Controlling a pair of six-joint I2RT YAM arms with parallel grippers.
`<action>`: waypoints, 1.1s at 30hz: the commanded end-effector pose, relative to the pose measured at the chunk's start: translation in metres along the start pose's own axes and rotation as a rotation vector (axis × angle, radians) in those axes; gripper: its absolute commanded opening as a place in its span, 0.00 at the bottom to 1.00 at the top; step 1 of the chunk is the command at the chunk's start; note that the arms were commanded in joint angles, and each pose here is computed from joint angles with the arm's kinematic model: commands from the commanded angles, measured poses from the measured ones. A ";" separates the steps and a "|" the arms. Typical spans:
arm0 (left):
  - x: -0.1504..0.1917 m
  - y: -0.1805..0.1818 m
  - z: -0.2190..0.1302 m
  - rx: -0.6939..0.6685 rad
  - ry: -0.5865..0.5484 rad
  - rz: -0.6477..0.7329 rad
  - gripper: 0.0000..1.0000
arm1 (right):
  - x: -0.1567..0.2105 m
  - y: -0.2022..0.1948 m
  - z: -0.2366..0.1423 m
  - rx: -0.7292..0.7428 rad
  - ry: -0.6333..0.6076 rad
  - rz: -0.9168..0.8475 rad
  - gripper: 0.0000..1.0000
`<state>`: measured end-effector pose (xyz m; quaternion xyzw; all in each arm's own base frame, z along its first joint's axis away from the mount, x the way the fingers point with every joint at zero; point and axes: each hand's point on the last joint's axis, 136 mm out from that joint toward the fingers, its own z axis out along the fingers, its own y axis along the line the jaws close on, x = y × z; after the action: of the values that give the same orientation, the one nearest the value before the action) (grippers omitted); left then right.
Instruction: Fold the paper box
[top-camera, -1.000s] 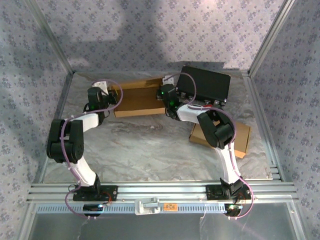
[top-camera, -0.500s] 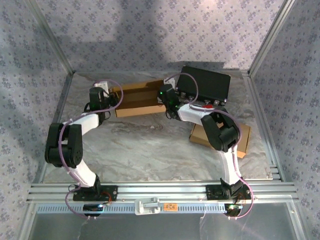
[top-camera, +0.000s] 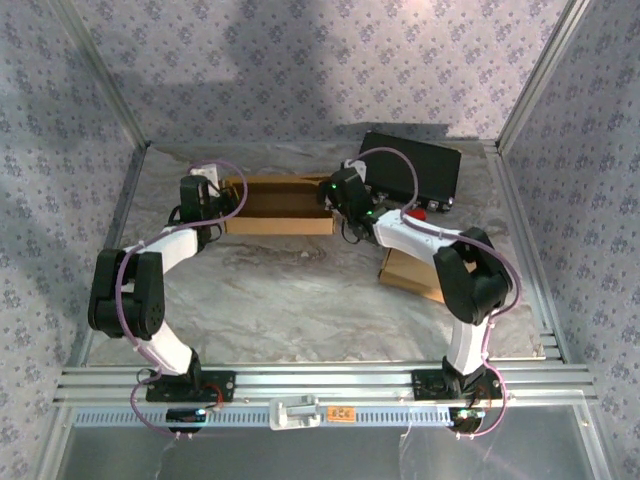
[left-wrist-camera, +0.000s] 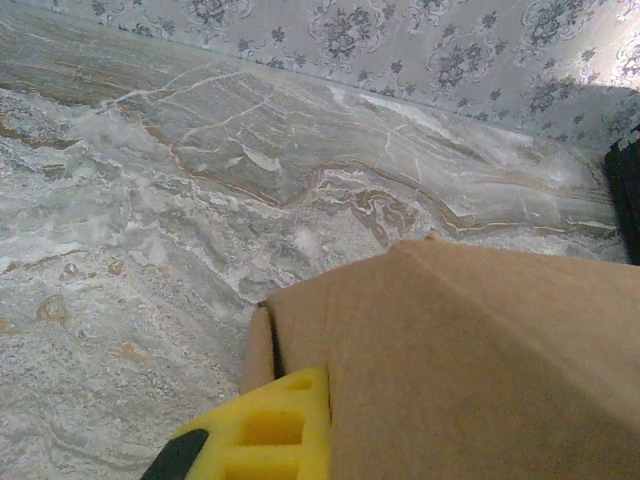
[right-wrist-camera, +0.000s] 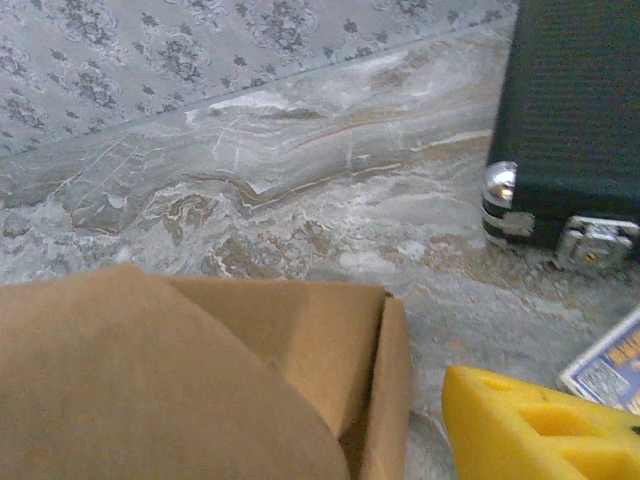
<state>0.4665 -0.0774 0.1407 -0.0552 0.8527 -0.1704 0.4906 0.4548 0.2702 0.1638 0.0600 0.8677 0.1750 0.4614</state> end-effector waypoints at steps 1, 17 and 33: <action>0.024 0.003 -0.004 -0.021 0.092 -0.005 0.05 | -0.008 0.001 -0.025 -0.017 0.027 0.080 0.65; 0.029 0.002 -0.002 -0.027 0.109 0.005 0.05 | -0.025 0.030 -0.101 -0.038 0.170 0.731 0.62; 0.035 0.004 -0.008 -0.046 0.118 -0.005 0.05 | -0.032 0.090 -0.041 -0.005 0.288 1.115 0.59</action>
<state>0.4608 -0.0784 0.1399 -0.0558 0.8579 -0.1603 0.4849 0.4344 0.3360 0.2464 0.4537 0.7640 0.4143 0.1968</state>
